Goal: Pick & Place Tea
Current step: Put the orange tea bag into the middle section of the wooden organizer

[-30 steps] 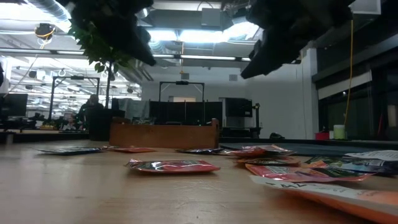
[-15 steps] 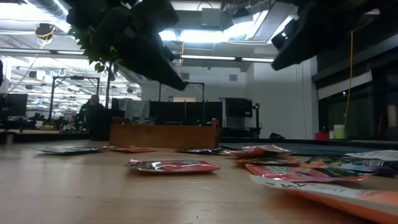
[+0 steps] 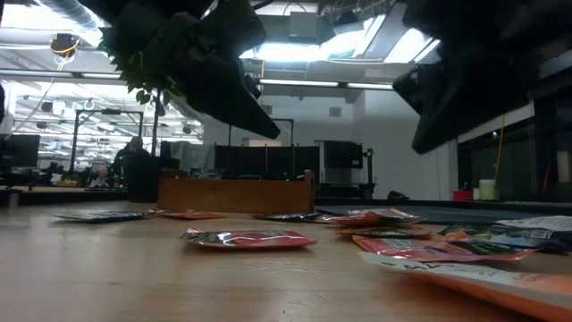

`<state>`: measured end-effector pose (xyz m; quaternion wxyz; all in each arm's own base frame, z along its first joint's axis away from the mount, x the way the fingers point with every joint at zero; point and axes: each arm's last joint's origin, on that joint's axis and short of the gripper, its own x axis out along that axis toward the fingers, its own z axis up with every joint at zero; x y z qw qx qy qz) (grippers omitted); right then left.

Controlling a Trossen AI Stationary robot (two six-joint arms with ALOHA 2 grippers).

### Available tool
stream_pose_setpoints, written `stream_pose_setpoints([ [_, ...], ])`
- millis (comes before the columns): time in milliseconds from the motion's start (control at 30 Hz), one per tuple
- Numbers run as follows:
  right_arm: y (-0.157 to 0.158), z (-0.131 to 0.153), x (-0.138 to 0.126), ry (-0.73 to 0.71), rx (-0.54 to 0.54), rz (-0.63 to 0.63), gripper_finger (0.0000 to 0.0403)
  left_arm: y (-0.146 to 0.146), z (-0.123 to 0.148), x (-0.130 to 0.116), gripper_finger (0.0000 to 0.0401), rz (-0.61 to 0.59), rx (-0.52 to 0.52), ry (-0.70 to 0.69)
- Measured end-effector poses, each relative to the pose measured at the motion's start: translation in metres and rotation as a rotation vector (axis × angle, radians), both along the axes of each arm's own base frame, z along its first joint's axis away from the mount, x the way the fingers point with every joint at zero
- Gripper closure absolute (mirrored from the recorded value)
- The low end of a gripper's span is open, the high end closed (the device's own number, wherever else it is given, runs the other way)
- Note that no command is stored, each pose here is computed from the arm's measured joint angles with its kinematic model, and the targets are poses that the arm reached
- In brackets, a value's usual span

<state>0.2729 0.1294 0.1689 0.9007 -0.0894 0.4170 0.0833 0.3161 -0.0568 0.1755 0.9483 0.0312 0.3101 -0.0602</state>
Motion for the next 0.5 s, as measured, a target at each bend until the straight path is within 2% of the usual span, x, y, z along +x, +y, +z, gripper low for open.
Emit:
stream_pose_setpoints([
  [233, 0.009, -0.016, 0.003, -0.015, -0.128, 0.034, 0.0389, 0.0, 0.001, 0.0, 0.0394, 0.007, -0.011, 0.0],
  [500, 0.023, -0.021, 0.009, -0.028, -0.183, 0.031, 0.0389, 0.0, 0.0, -0.001, 0.0399, 0.007, -0.01, 0.007],
])
